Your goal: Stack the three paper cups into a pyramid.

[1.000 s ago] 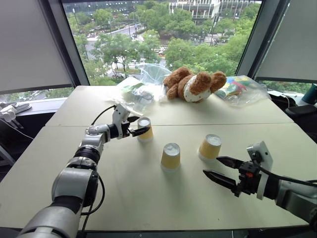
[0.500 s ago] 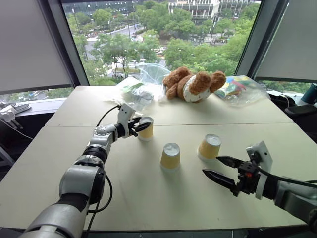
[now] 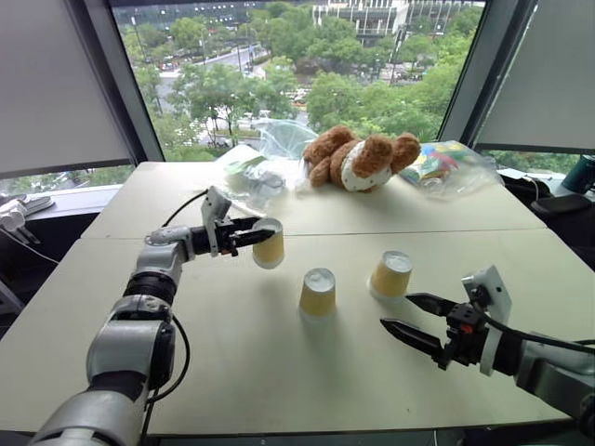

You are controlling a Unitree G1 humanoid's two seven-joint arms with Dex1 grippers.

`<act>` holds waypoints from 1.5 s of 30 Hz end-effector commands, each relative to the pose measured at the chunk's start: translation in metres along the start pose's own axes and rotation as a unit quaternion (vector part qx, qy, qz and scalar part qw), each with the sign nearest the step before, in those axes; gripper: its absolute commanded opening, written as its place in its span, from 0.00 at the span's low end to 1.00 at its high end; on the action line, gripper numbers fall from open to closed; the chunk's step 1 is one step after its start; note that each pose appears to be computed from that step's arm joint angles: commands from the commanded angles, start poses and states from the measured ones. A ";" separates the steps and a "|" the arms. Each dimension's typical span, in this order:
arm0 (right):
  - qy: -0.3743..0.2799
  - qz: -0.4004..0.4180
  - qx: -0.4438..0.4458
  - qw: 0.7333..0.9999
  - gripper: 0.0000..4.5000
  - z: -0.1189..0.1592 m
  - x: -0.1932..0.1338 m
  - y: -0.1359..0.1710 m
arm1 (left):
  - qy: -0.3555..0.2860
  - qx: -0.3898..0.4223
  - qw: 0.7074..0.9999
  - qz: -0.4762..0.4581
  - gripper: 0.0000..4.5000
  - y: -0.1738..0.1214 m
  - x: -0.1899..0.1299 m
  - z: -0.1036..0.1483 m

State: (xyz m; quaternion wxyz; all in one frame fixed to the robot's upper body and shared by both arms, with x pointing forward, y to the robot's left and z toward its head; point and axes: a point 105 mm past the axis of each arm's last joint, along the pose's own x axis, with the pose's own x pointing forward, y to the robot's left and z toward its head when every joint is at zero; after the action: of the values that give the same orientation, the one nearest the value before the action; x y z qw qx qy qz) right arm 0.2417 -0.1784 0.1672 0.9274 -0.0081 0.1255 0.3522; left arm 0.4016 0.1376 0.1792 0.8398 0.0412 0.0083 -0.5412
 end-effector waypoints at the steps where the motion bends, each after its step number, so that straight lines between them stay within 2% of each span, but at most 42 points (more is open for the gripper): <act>1: -0.020 0.008 -0.015 1.000 1.00 0.011 0.000 0.003 | -0.007 0.020 1.000 -0.023 0.49 -0.015 -0.001 0.010; 5: -0.019 0.011 -0.017 1.000 1.00 0.012 0.001 0.001 | -0.019 -0.001 0.999 -0.037 0.49 -0.038 0.003 0.004; 12: -0.016 0.015 -0.020 1.000 1.00 0.013 0.001 0.001 | -0.039 -0.020 0.998 -0.035 0.49 -0.052 0.010 0.005; 35: -0.016 0.011 -0.024 1.000 1.00 0.016 0.003 -0.002 | -0.026 -0.008 0.999 -0.016 0.49 -0.058 0.015 -0.015; 36: -0.017 0.011 -0.024 1.000 1.00 0.016 0.003 -0.002 | -0.027 -0.007 1.000 -0.015 0.65 -0.057 0.015 -0.015; 37: -0.017 0.011 -0.025 0.999 1.00 0.016 0.003 -0.002 | -0.027 -0.007 1.000 -0.014 0.71 -0.057 0.016 -0.016; 39: -0.018 0.010 -0.025 0.999 1.00 0.016 0.003 -0.003 | -0.026 -0.009 1.000 -0.015 0.95 -0.057 0.015 -0.016; 40: -0.018 0.009 -0.025 0.999 1.00 0.016 0.002 -0.003 | -0.026 -0.011 0.999 -0.015 0.98 -0.057 0.014 -0.017; 45: -0.018 0.007 -0.025 1.000 1.00 0.016 0.003 -0.005 | -0.019 -0.024 0.999 -0.021 0.98 -0.060 0.010 -0.020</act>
State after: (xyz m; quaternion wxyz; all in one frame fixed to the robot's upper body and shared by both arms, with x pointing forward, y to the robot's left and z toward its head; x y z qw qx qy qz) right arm 0.2491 -0.1763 0.1741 0.9244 -0.0131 0.1138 0.3639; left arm 0.3552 0.1054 0.1483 0.8336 0.0047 0.0168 -0.5521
